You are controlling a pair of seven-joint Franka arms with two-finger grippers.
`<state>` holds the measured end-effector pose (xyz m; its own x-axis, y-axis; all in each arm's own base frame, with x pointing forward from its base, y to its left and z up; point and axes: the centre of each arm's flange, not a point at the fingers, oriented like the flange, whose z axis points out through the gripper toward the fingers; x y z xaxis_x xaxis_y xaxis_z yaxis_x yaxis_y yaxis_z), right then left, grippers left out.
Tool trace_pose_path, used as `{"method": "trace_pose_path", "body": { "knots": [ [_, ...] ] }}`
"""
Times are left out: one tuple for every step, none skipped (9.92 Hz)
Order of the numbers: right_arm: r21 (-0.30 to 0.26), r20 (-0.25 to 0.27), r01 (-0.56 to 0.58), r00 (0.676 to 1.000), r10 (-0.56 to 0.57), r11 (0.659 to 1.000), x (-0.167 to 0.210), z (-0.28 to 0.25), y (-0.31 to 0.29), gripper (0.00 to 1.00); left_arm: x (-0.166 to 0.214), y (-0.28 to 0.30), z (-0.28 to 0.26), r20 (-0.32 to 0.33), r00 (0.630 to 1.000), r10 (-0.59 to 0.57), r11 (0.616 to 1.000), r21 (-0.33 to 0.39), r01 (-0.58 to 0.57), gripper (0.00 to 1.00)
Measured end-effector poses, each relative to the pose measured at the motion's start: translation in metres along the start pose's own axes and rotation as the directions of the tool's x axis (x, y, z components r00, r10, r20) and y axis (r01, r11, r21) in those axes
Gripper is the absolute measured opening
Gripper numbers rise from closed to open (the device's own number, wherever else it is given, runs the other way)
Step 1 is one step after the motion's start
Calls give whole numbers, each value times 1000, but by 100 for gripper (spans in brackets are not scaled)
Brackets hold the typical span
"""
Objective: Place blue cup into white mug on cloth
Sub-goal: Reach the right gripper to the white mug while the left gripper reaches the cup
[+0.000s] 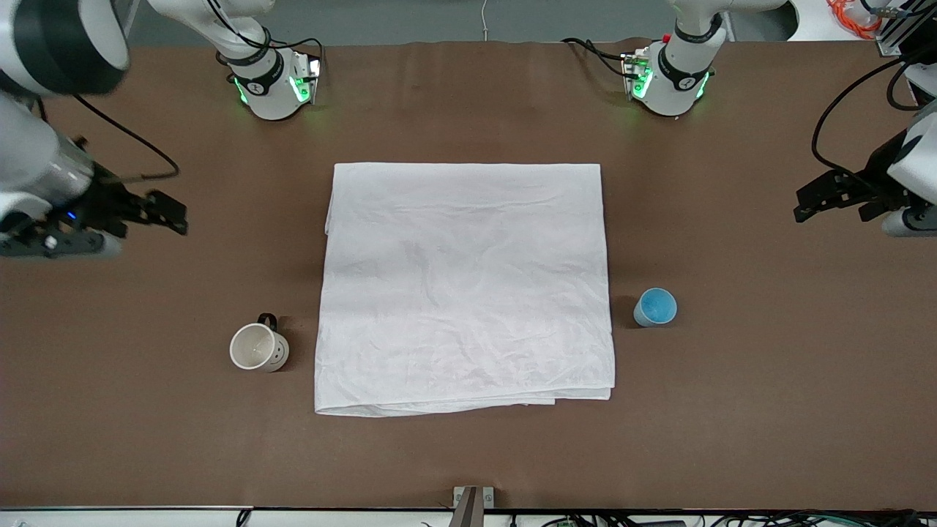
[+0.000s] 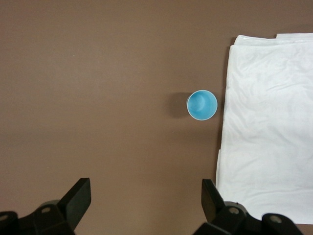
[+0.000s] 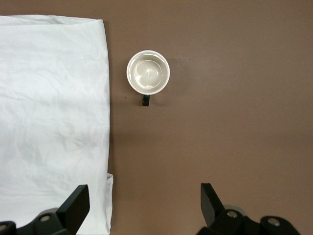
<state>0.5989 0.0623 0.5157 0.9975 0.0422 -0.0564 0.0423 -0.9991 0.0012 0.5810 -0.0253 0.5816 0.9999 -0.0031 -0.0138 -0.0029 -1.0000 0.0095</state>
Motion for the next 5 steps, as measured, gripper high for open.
{"method": "trace_pose_path", "body": {
  "knots": [
    [6,-8,-6,1000,6,1000,13,48,2,100,18,4,26,11,1000,5,1000,1,-5,100],
    [14,-45,-14,999,14,1000,20,101,5,100,38,14,53,25,1000,19,1000,3,-19,100],
    [20,-81,-16,997,17,1000,20,155,5,100,56,33,78,35,998,43,999,4,-43,100],
    [22,-91,-14,996,16,1000,15,201,3,100,71,52,101,32,997,64,998,4,-64,100],
    [23,-82,-12,996,14,1000,11,232,2,100,81,66,120,27,996,81,997,3,-81,100]
  ]
}}
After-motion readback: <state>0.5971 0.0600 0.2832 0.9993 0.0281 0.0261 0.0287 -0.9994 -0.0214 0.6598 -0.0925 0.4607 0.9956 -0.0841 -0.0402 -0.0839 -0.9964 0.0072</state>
